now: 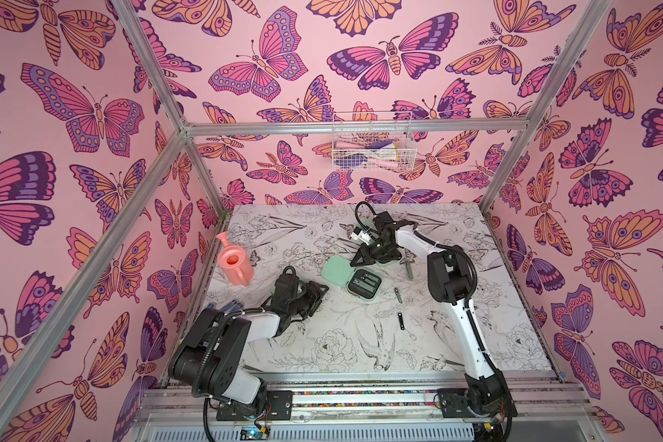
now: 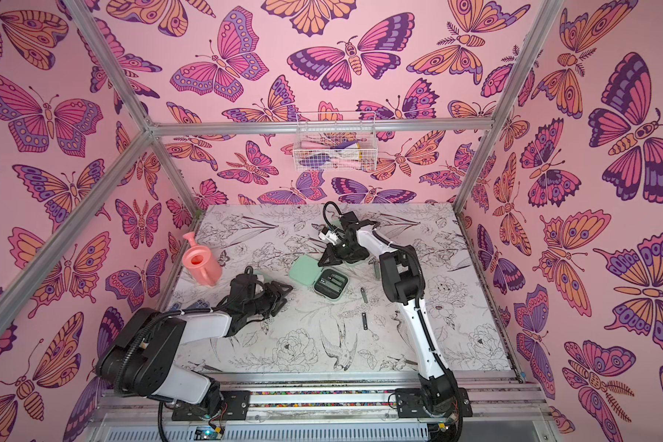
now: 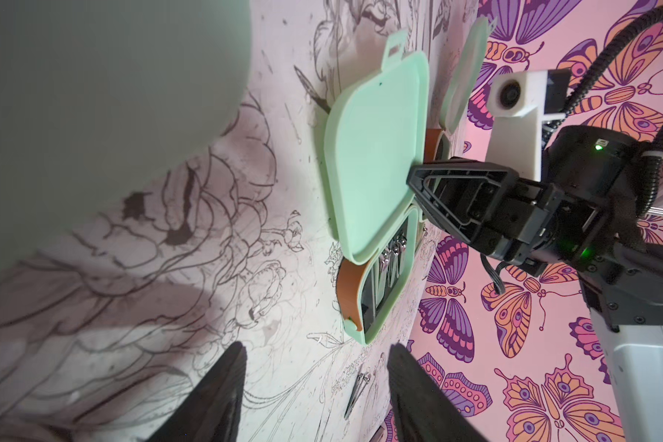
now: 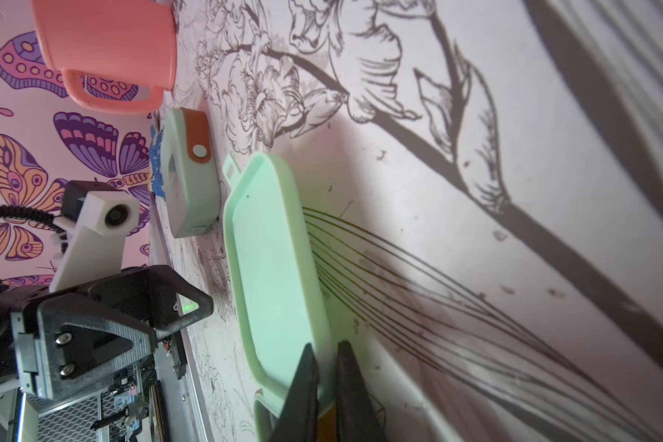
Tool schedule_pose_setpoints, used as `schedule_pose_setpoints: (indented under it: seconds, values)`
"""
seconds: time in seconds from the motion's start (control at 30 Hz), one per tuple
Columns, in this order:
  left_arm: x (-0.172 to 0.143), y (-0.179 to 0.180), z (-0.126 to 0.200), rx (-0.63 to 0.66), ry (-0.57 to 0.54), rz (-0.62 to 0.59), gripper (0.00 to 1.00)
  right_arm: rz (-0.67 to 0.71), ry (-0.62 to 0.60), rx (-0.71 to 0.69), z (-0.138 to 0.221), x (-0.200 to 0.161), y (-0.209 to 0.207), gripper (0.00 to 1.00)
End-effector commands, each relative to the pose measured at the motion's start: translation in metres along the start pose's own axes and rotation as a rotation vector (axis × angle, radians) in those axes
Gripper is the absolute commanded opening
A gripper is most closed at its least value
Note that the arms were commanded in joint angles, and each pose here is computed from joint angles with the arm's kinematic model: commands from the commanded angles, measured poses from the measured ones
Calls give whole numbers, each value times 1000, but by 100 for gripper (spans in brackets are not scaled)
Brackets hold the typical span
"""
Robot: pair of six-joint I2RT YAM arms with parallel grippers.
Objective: Organize nail clipper sets
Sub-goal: Close the storage box at the center of the board.
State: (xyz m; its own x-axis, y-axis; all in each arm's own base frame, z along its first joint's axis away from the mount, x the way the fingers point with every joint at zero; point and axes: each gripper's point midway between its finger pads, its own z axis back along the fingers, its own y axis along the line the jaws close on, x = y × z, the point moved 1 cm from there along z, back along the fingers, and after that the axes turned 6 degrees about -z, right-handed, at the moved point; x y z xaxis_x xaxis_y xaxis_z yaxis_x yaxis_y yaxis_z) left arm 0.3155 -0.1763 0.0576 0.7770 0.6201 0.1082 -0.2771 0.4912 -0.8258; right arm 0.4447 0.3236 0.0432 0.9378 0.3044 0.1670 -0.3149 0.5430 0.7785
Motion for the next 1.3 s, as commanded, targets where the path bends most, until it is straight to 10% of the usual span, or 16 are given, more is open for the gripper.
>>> schedule_pose_setpoints:
  seconds: [0.0,1.27]
  values:
    - [1,4,-3,2,27,-2,61,72,7,66,-5,-5,7,0]
    - [55,-41,-34,-201,-42,-186,52,180,-2,249,6,-13,35,1]
